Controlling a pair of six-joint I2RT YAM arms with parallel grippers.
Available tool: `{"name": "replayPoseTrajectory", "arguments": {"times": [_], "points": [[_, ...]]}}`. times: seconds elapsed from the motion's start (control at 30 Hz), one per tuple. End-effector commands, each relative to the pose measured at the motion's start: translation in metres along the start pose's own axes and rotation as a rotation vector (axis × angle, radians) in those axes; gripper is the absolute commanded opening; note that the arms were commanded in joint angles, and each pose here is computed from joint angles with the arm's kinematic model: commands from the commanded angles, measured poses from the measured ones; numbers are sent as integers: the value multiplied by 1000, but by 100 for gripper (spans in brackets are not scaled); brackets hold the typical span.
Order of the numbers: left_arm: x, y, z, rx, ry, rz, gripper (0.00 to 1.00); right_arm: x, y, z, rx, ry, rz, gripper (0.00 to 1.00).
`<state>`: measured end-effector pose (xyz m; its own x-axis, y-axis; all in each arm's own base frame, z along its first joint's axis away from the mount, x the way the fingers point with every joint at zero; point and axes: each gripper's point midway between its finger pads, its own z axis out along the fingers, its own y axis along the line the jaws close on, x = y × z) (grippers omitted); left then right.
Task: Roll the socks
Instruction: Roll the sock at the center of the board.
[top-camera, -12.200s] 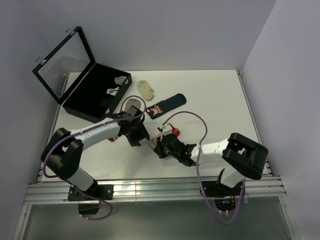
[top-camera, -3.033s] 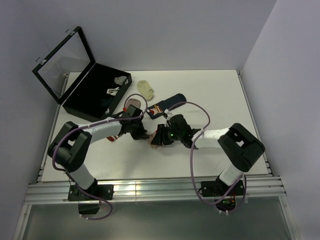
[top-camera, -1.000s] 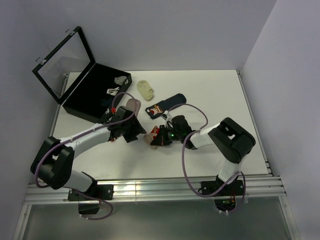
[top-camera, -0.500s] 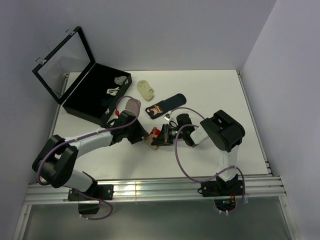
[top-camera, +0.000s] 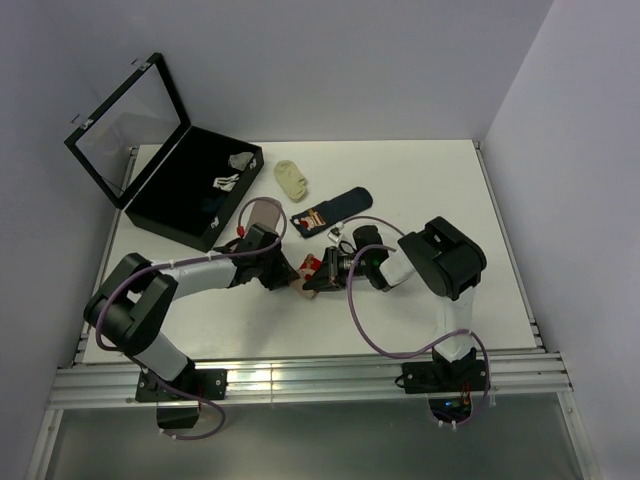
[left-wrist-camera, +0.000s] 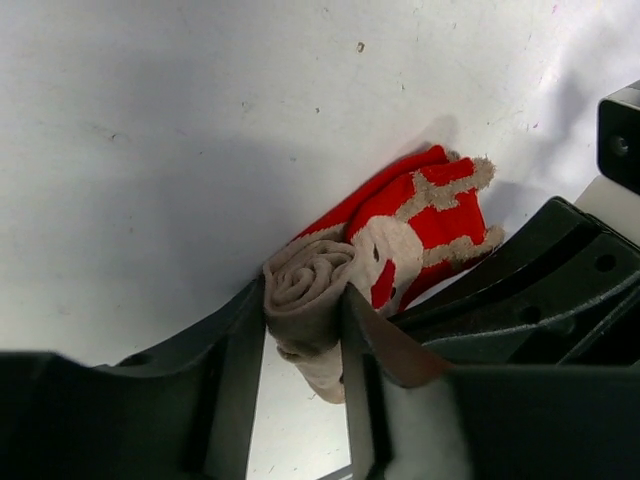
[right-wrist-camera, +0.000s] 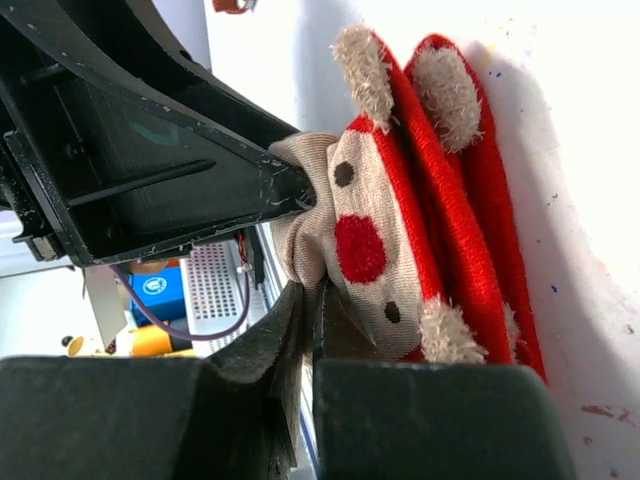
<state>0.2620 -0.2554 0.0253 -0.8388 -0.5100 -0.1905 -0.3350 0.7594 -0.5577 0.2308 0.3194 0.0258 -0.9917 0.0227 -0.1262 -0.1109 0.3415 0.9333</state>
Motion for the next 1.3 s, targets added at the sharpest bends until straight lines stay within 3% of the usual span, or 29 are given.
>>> {"name": "replayPoseTrajectory", "arguments": {"times": [0.0, 0.17, 0.23, 0.5, 0.77, 1.27], "points": [[7, 16, 8, -79, 29, 20, 38, 9, -41, -4, 184, -3, 57, 6], [8, 24, 11, -140, 45, 43, 19, -5, -32, -8, 261, -43, -73, 19], [6, 26, 10, -174, 48, 53, 17, -9, -23, -12, 292, -61, -120, 28], [-4, 13, 1, -229, 57, 139, 15, -27, 4, -33, 586, -214, -423, 46], [-7, 7, 4, -250, 76, 183, 15, -32, 40, -37, 801, -367, -740, 50], [-7, 4, 7, -257, 86, 202, 16, -9, 30, 10, 887, -240, -977, 46]]}}
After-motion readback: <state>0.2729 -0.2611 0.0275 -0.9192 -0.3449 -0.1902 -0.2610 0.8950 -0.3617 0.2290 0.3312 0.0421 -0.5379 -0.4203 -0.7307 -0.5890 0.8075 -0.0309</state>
